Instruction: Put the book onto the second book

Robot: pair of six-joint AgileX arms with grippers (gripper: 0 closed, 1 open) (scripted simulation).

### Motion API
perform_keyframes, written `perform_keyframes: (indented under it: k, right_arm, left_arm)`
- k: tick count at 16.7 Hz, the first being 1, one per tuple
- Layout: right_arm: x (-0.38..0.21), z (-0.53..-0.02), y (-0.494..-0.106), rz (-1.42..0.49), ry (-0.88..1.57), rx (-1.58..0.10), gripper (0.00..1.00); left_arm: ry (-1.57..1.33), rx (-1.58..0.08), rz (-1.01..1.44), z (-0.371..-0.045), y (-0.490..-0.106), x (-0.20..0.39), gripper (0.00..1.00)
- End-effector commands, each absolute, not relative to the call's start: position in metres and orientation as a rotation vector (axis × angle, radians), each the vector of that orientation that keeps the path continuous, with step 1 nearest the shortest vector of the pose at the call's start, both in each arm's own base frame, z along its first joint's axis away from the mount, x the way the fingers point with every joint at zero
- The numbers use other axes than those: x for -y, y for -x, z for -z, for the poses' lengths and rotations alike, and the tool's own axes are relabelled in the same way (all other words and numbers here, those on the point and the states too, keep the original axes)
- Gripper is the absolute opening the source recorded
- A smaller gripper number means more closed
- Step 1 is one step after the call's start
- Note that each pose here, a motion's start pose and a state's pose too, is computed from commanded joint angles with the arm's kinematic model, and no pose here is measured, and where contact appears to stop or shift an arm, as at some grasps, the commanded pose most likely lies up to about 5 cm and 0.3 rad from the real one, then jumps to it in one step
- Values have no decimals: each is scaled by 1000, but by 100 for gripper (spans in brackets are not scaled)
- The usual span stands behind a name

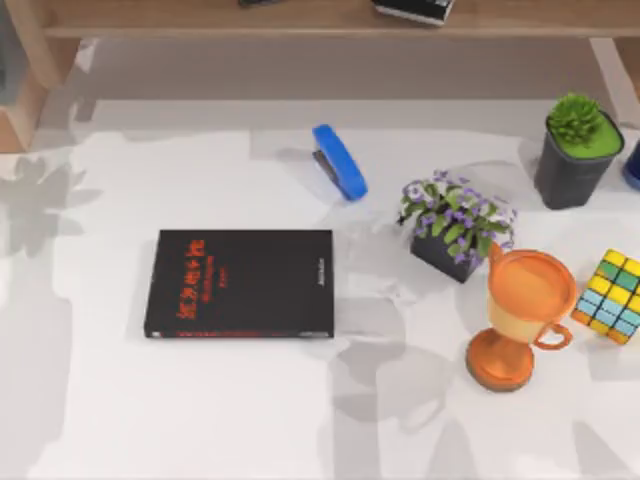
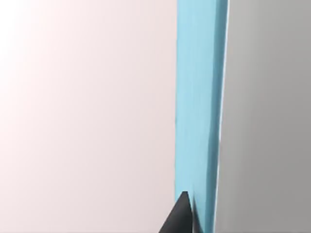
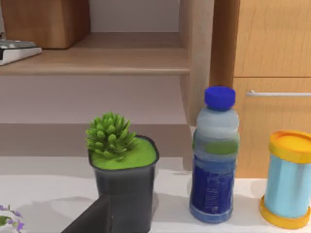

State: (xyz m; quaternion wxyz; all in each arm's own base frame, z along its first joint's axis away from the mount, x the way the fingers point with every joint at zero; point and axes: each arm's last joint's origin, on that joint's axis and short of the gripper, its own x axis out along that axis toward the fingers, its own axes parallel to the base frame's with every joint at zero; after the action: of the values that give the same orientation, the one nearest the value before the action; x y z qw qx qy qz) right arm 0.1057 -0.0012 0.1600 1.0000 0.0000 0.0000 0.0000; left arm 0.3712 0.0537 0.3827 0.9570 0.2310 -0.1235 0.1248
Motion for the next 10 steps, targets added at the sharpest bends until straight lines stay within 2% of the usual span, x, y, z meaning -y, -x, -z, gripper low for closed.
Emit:
perform_keyframes:
  k: [3, 5, 7, 10]
  right_arm:
    - [1, -160, -106, 0, 0, 0, 100]
    - [1, -160, -106, 0, 0, 0, 100]
    - [1, -160, -106, 0, 0, 0, 100]
    - [1, -160, -106, 0, 0, 0, 100]
  left_arm:
    - [-590, 294, -310, -402, -327, 3, 0]
    - [-660, 271, -313, -397, -304, 37, 0]
    - [-743, 204, -269, -376, -288, 72, 0]
    - [-928, 45, -106, -314, -272, 126, 0]
